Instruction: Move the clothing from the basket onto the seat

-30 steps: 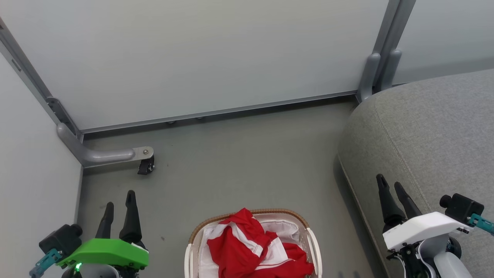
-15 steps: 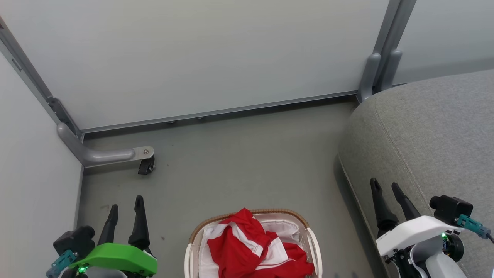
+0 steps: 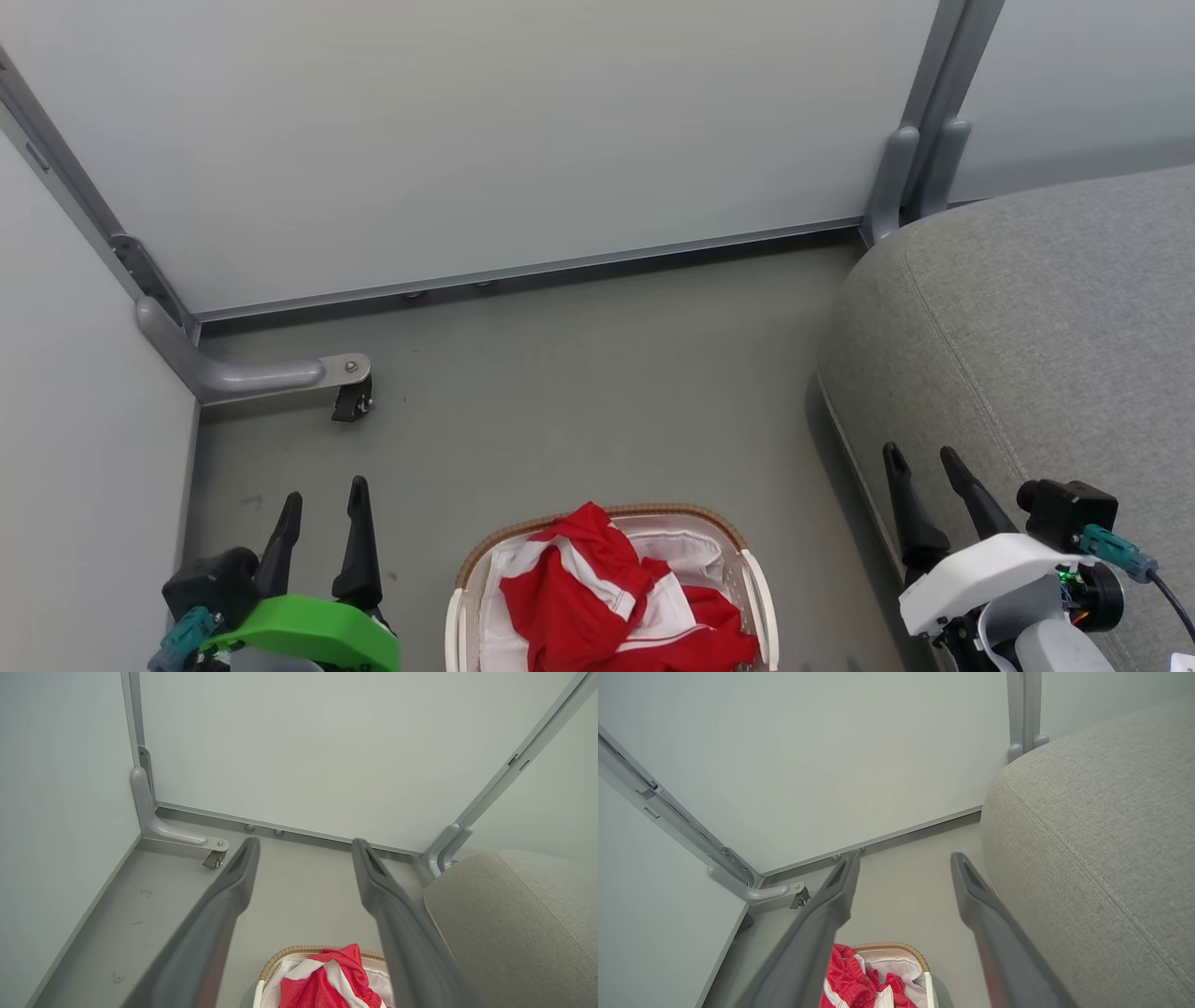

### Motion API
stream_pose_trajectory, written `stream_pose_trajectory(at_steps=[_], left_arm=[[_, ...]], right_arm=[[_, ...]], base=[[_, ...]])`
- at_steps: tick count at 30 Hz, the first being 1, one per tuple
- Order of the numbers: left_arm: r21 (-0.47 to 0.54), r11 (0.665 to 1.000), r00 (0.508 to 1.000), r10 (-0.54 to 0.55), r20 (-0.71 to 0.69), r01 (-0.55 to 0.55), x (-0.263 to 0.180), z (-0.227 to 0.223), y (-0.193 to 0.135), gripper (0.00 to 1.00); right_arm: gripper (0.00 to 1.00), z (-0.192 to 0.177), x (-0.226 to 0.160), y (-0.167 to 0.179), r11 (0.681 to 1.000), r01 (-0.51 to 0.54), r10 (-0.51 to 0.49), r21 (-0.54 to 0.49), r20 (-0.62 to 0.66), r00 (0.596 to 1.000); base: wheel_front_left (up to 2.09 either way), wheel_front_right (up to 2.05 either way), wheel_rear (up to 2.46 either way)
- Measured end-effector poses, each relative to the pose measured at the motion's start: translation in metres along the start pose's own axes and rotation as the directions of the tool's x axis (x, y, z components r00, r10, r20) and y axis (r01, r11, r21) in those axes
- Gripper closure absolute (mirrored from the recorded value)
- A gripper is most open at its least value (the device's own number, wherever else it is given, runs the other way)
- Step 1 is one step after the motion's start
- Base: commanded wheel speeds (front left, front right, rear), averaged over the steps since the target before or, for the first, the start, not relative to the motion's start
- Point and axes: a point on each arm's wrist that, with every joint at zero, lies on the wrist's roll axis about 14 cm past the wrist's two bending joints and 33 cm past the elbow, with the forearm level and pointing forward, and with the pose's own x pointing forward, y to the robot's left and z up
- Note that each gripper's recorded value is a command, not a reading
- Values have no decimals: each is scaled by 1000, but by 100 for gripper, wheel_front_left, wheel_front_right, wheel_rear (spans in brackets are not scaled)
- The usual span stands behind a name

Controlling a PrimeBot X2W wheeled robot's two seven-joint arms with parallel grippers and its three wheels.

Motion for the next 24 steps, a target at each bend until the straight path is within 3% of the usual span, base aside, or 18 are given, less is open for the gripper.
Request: stream_pose_trajectory(at_steps=[24], left_arm=[[109,994,1000,-24,9,23,-3,-4,-5,0]], right_arm=[[0,1,-4,-16,981,34,-31,-190,17,999]], base=[[0,0,0]])
